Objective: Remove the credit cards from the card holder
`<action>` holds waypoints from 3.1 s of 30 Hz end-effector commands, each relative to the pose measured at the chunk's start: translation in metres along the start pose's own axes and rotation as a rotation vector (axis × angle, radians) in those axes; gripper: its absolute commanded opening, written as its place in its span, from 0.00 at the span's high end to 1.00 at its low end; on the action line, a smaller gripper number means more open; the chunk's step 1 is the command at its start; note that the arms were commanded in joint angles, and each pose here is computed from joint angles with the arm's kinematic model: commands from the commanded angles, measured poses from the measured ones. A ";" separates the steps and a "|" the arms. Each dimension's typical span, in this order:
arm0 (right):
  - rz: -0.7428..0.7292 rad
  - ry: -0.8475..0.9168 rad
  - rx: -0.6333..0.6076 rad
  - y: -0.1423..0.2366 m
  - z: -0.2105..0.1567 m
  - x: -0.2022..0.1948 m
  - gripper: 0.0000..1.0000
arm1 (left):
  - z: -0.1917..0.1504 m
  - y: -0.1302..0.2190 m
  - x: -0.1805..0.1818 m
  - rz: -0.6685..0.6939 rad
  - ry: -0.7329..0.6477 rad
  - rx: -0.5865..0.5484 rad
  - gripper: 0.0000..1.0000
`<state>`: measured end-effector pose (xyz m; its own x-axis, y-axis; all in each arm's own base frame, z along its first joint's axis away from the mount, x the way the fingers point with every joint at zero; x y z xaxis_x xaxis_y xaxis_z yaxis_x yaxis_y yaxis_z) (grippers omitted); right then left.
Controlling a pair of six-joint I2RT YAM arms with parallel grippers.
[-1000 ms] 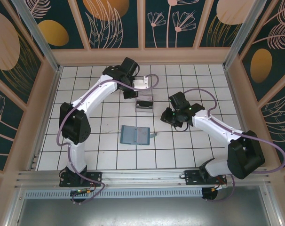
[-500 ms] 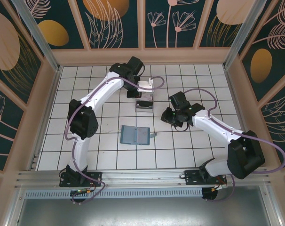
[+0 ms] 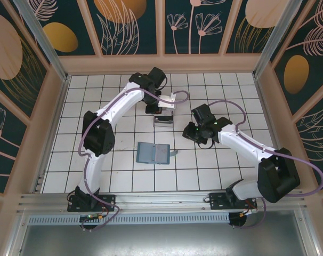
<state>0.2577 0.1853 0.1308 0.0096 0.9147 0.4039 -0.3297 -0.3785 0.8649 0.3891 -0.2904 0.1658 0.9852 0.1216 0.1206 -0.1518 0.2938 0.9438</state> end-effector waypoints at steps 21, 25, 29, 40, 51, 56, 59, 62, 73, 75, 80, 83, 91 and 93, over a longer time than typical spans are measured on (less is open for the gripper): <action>-0.046 -0.021 -0.006 0.000 0.001 -0.020 0.69 | 0.012 0.001 0.031 0.129 -0.085 0.019 1.00; -0.045 -0.023 -0.008 0.000 0.001 -0.020 0.69 | 0.013 -0.002 0.032 0.126 -0.089 0.014 1.00; -0.044 -0.023 -0.008 0.000 0.002 -0.020 0.69 | 0.014 -0.005 0.030 0.107 -0.088 0.009 0.99; -0.046 -0.028 -0.003 -0.001 0.001 -0.022 0.69 | 0.014 -0.014 0.029 0.084 -0.087 0.008 0.99; -0.047 -0.030 0.003 -0.004 0.001 -0.022 0.69 | 0.014 -0.027 0.030 0.065 -0.085 0.007 0.98; -0.048 -0.030 0.006 -0.005 0.001 -0.023 0.69 | 0.012 -0.034 0.028 0.051 -0.083 0.017 0.98; -0.045 -0.029 0.007 -0.005 0.001 -0.022 0.69 | 0.010 -0.038 0.028 0.045 -0.081 0.024 0.97; -0.046 -0.029 0.011 -0.006 0.001 -0.022 0.69 | 0.009 -0.041 0.028 0.041 -0.081 0.032 0.97; -0.043 -0.027 0.011 -0.006 0.002 -0.021 0.69 | 0.006 -0.045 0.034 0.068 -0.072 0.052 0.79; -0.042 -0.027 0.011 -0.005 0.003 -0.021 0.69 | 0.007 -0.045 0.035 0.077 -0.073 0.053 0.76; -0.038 -0.028 0.009 -0.005 0.004 -0.020 0.69 | 0.010 -0.042 0.039 0.099 -0.072 0.040 0.73; -0.031 -0.025 0.012 -0.005 0.003 -0.019 0.69 | 0.015 -0.034 0.041 0.115 -0.060 0.014 0.72; 0.011 -0.011 0.022 -0.009 0.000 -0.010 0.69 | 0.034 -0.007 0.048 0.204 0.109 -0.137 0.74; 0.014 -0.004 0.031 -0.012 -0.002 -0.008 0.69 | 0.035 0.000 0.049 0.244 0.170 -0.190 0.74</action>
<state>0.2616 0.1762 0.1219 0.0308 0.9118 0.4095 -0.3178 -0.3795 0.8689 0.4373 -0.3099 0.1411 0.9412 0.2361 0.2417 -0.3083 0.3073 0.9003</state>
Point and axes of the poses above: each hand's point on the last joint's axis, 136 mm out from that joint toward the fingers, its own y axis back along the fingers, its own x axis along the line the jaws close on, z = x × y, the point moved 3 cm from there along y, back along the fingers, and after that the axes turned 10 degrees about y, right-handed, at the moved point
